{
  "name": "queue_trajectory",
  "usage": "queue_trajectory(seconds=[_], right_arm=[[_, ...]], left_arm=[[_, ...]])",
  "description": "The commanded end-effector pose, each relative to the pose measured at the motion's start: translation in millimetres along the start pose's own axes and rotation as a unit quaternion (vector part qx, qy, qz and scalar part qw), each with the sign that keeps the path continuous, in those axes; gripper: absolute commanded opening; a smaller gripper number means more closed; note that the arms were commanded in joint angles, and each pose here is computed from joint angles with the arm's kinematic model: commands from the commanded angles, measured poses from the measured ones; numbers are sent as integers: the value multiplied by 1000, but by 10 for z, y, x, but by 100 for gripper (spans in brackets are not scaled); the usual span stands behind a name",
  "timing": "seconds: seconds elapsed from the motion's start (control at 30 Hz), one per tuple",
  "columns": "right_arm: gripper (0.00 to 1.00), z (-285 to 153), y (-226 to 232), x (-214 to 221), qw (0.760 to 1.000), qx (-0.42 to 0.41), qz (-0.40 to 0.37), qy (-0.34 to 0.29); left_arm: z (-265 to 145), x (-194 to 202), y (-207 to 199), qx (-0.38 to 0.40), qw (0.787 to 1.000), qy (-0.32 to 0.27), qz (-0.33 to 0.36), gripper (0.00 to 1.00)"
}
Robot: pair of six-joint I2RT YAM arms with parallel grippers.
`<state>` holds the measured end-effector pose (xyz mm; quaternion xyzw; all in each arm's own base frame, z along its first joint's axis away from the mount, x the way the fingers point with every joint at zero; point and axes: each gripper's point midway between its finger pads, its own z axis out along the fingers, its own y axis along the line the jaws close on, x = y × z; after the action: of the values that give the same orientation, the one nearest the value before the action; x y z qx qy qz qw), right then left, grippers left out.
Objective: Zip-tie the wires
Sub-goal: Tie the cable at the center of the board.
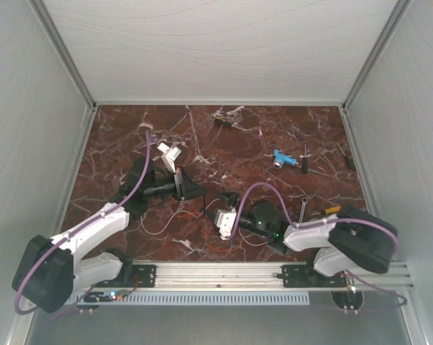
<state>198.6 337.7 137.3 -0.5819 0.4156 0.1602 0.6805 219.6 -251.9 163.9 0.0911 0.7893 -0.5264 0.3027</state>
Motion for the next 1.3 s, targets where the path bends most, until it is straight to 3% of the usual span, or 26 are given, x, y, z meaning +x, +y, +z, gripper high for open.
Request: queue_trajectory(seconds=[0.0,0.1,0.3,0.4,0.53,0.63,0.87,1.13,1.27], right_arm=[[64,-152,-119,150,993,11,84,78],[68,-268,-141,144,984,-1,141,105],[72,-355,-282,-102,956,37,272,101],[73,-374,-424,-248,908,79,394,120],[68,-438,-579,-326,803,157,547,174],[64,-381,-485,-379,771,168,583,194],[57,-156,-205,-301,755,187,594,206],[44,47,-128,-200,767,189,575,214],[42,90,-104,-169,769,188,571,216]], left_arm=[[3,-152,-58,7,999,-40,23,0],[2,-170,-20,0,998,-53,22,0],[10,-212,25,-8,997,-69,20,0],[12,-216,40,-11,997,-73,18,0],[8,-238,50,-16,996,-80,19,0],[8,-250,74,-22,996,-86,18,0],[-3,-306,120,-42,994,-98,11,0],[-28,-341,102,-47,993,-103,15,0],[-26,-354,90,-46,994,-102,18,0]])
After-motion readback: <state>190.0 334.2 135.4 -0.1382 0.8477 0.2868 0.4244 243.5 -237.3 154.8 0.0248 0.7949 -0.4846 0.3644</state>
